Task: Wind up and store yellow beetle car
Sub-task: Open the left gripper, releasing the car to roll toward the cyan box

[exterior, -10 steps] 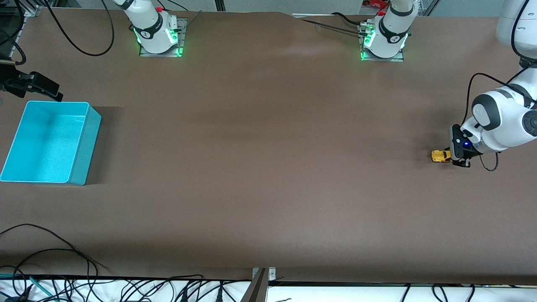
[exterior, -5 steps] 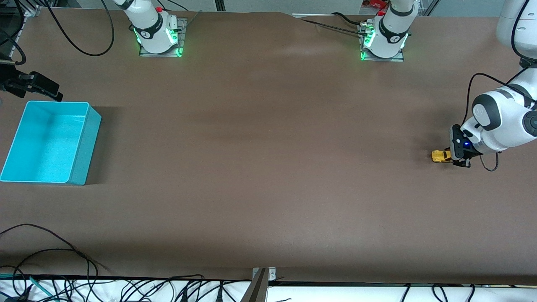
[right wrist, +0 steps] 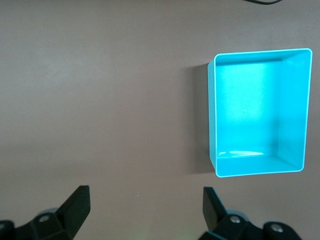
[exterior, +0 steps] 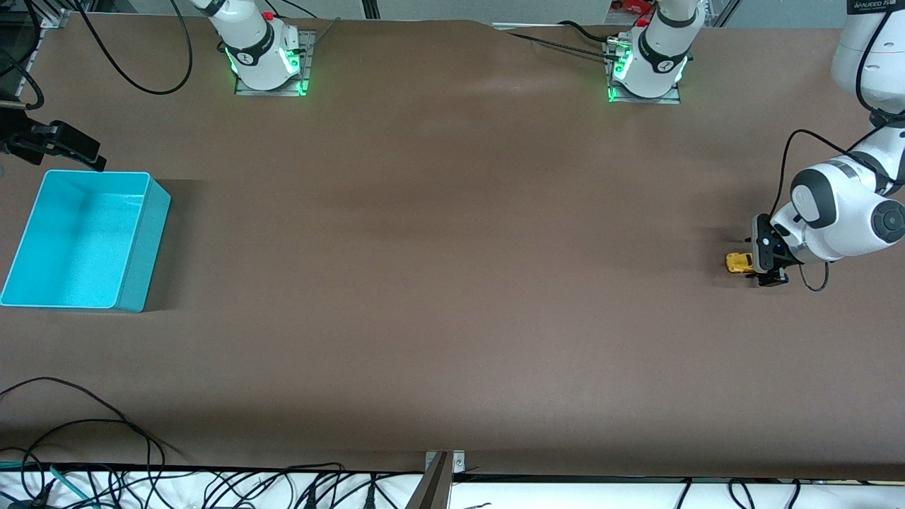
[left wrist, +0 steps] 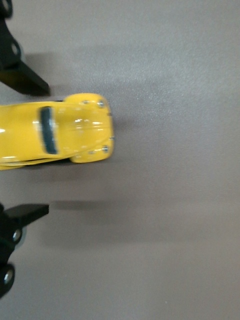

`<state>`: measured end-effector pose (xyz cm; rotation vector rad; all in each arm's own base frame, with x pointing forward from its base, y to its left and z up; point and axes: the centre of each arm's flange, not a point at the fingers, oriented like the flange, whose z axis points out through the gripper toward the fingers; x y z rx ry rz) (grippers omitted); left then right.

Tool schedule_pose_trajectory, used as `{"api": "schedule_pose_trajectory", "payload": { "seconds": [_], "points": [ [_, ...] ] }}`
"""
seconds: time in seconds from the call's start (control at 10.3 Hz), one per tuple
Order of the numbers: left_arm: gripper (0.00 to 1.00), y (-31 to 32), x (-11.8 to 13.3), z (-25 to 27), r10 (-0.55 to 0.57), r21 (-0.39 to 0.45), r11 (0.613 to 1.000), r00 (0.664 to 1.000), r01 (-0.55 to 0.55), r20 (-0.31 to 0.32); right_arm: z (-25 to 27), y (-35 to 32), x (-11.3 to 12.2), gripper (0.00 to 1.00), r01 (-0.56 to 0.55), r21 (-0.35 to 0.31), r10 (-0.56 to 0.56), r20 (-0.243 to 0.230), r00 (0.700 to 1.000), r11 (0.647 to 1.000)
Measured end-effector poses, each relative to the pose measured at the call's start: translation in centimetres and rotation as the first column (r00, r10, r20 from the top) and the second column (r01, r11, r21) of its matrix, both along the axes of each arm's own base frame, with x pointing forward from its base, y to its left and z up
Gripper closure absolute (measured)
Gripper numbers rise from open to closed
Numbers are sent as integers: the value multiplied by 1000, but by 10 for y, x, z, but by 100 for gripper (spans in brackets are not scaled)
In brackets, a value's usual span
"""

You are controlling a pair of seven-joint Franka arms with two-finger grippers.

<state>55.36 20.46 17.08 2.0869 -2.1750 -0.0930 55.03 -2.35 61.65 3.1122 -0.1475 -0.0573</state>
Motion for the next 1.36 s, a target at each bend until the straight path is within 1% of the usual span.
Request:
{"api": "schedule_pose_trajectory", "payload": {
  "seconds": [0.29,0.58,1.07,1.36],
  "points": [
    [0,1,19,26,-9,-6,1000,1000,9,-6,0,0,0,0,0,0,0,0,1000,1000],
    [0,0,24,38,-13,-6,1000,1000,13,-1,0,0,0,0,-1,0,1,0,1000,1000],
    [0,2,30,63,-13,5,1000,999,13,34,0,0,0,0,-1,0,1,0,1000,1000],
    [0,4,37,96,-14,19,1000,997,13,79,0,1,0,0,-1,0,1,0,1000,1000]
  ]
}}
